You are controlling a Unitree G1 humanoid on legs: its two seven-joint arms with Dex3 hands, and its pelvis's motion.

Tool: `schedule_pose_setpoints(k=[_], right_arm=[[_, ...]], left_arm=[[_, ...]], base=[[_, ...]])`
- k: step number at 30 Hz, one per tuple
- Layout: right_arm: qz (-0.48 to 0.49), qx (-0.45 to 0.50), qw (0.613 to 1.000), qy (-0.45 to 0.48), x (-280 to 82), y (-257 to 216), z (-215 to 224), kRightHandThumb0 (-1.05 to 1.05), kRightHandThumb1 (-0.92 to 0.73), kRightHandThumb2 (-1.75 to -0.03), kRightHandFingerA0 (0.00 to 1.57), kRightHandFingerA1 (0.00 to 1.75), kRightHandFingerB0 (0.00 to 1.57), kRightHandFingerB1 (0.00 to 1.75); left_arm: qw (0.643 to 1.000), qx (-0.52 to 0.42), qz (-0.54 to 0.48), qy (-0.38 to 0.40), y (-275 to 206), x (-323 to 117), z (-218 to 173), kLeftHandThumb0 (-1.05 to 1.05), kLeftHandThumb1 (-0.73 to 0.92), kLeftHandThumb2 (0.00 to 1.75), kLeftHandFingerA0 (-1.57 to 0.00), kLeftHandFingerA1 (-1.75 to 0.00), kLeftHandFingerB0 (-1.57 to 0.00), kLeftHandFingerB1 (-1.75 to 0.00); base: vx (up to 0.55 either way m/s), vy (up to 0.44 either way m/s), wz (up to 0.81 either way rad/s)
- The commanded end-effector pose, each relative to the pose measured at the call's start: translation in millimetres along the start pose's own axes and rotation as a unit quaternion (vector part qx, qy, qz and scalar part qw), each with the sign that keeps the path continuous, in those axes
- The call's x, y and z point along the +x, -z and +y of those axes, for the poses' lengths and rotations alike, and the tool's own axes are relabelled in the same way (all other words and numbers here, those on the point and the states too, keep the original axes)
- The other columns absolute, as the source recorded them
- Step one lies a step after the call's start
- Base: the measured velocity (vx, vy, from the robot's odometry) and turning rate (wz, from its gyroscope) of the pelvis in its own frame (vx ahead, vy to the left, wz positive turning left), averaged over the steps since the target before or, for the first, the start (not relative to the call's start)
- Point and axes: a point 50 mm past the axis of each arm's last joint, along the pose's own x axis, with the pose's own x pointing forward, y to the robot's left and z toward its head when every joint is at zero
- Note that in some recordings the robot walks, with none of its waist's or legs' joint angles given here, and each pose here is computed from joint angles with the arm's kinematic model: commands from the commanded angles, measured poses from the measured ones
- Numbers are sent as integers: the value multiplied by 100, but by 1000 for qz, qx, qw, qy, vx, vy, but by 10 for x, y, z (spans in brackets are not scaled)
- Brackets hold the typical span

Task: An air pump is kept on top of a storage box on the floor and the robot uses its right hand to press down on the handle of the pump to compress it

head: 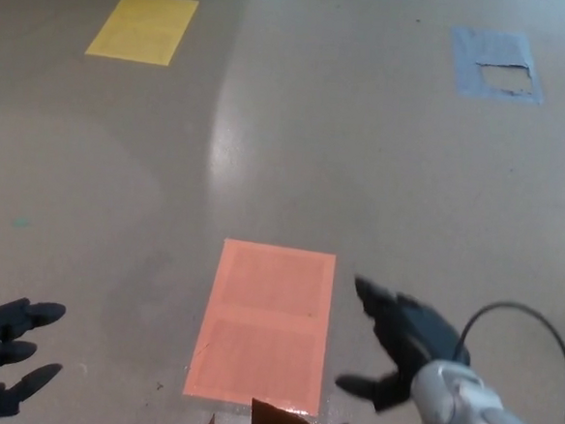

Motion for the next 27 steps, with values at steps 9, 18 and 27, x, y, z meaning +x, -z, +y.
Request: schedule_pose_setpoints(k=[9, 18, 27], right_arm=[[-200, 29, 977, 73, -851, -95, -1375, -82, -48, -81, 0, 0, 0, 0], [-360, 136, 860, 335, -1974, -120, -2106, -91, -86, -117, 0, 6, 0, 7], [-333, 261, 810, 407, -2202, 153, -1673, -81, -84, -113, 0, 16, 0, 13]], left_arm=[[1000, 9, 23, -14, 87, -36, 145, -59, 81, 63, -28, -35, -19, -29], [999, 3, 31, -30, 97, -4, 200, -60, 81, 63, -30, -35, -20, -29], [998, -32, 30, -33, 161, -54, 119, -60, 84, 64, -28, -34, -18, -29]], base=[[0, 0, 0], [0, 0, 0], [0, 0, 0]])
